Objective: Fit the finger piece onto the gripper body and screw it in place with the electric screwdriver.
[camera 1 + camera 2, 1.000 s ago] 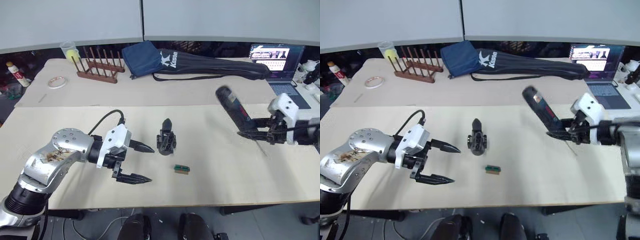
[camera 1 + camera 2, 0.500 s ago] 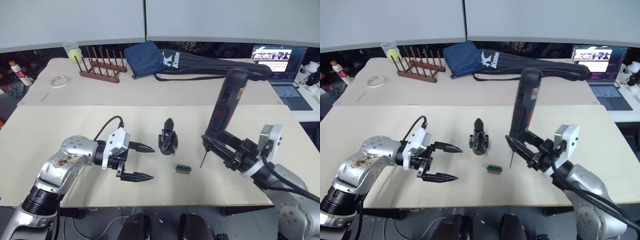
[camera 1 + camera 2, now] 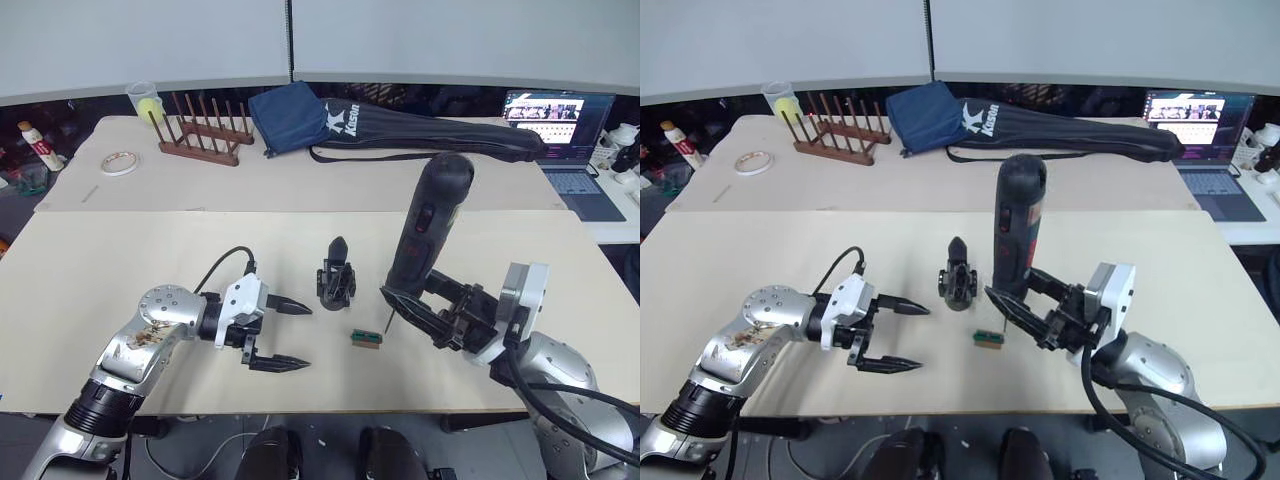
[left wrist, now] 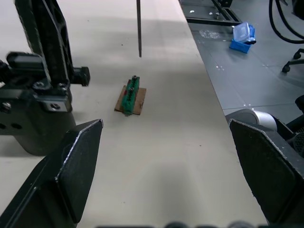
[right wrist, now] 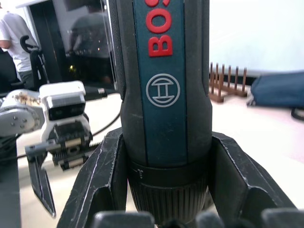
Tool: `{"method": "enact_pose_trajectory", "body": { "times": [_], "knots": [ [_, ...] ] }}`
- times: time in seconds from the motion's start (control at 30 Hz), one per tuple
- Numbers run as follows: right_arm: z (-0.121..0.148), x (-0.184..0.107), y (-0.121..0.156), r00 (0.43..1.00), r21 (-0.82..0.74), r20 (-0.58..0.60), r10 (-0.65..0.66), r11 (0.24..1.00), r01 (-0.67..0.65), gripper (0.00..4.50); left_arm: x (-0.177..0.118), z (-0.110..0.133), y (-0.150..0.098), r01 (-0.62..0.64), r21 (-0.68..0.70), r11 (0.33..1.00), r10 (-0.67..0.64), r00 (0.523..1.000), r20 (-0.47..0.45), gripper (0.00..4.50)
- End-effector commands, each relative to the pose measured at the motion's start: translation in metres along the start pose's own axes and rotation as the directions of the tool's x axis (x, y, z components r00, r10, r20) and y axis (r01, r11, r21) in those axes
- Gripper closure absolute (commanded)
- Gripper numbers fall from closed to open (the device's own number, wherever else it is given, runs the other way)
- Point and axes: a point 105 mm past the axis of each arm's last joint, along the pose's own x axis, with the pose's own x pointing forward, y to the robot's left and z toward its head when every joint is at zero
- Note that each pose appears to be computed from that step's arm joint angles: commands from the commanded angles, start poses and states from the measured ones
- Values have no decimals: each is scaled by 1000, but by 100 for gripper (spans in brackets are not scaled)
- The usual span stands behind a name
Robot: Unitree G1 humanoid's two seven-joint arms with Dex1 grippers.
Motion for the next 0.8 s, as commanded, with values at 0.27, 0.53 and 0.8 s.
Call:
{"method": "enact_pose_trajectory", "body": {
  "times": [0.27,0.53,0.8],
  "knots": [
    [16,12,11,997,-100,58,48,994,-42,255,4,4,-4,38,58,998,-38,999,1,0],
    [15,13,8,998,-97,59,34,995,-28,255,6,6,0,27,58,998,-28,1000,6,0],
    [16,13,3,998,-110,55,25,994,-19,255,7,8,4,22,63,998,-23,1000,11,0]
  ]
}}
